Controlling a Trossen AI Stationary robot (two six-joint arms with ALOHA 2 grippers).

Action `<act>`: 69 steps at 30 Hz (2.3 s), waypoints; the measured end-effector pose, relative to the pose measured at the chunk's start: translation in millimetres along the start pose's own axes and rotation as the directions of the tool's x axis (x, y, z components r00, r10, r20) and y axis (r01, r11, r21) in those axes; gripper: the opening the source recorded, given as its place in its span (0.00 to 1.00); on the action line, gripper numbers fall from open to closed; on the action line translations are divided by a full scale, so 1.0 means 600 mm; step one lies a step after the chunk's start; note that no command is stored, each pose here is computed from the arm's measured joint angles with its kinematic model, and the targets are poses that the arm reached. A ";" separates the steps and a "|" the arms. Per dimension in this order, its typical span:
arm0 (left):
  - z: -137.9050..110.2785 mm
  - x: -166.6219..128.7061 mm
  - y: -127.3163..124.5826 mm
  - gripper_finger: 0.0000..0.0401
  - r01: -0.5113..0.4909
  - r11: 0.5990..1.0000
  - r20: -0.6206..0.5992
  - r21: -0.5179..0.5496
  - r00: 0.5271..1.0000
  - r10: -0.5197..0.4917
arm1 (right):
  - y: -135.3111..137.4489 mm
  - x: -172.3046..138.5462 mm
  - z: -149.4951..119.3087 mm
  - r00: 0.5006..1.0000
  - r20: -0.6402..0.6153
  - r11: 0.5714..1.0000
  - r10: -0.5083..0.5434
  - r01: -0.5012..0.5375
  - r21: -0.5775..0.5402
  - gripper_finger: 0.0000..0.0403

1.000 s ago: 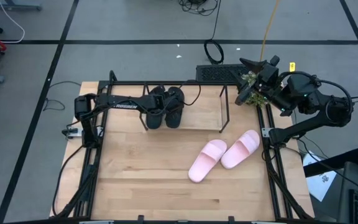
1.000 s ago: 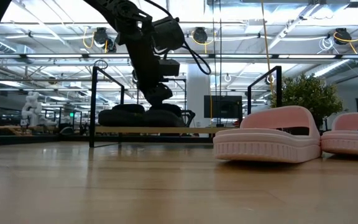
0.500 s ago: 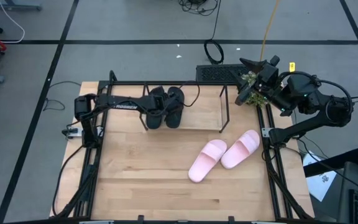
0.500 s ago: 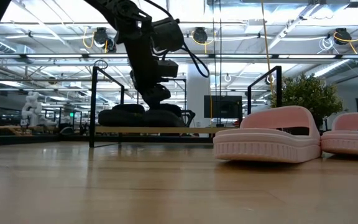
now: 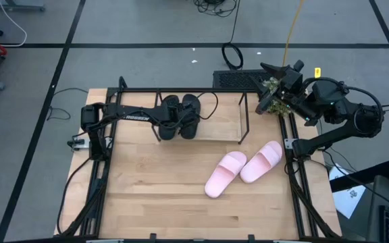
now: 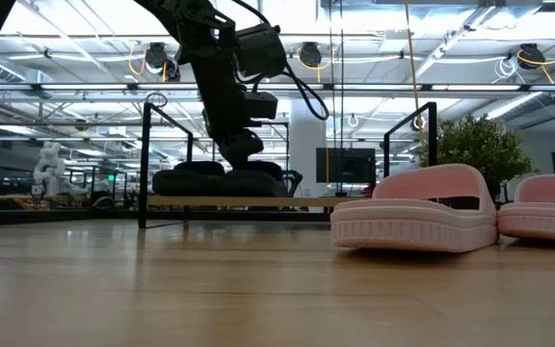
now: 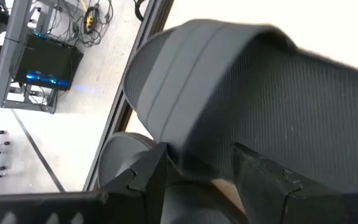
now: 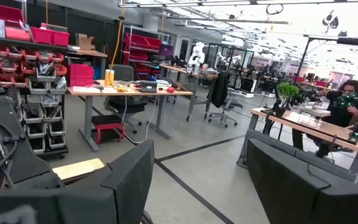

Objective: Pick and place slides into the shelf
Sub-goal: Put the black slipper on the shelf

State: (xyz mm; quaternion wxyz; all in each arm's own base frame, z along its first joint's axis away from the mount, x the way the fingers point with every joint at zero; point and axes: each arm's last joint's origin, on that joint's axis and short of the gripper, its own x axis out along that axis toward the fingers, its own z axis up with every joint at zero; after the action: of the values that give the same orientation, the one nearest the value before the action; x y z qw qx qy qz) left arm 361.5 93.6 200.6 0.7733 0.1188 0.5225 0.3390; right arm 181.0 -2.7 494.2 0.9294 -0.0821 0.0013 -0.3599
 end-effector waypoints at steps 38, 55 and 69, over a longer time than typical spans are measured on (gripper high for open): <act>0.000 0.003 0.006 0.09 0.047 0.999 -0.007 -0.009 0.999 -0.047 | 0.001 0.001 0.000 1.000 -0.001 1.000 0.001 -0.001 0.022 0.61; -0.007 0.002 0.004 0.09 0.016 0.999 -0.041 0.032 0.999 -0.015 | 0.001 0.001 0.000 1.000 -0.001 1.000 0.001 -0.001 0.021 0.61; 0.017 -0.024 0.014 0.09 0.034 0.997 -0.014 0.064 0.999 -0.033 | 0.001 0.001 0.000 1.000 -0.001 1.000 0.001 -0.001 0.029 0.61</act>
State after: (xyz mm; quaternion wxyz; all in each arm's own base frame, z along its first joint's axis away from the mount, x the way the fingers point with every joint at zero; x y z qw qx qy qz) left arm 363.8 92.3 220.0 0.7714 0.1325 0.5398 0.3099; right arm 181.9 -2.6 493.9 0.9306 -0.0683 -0.0034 -0.3595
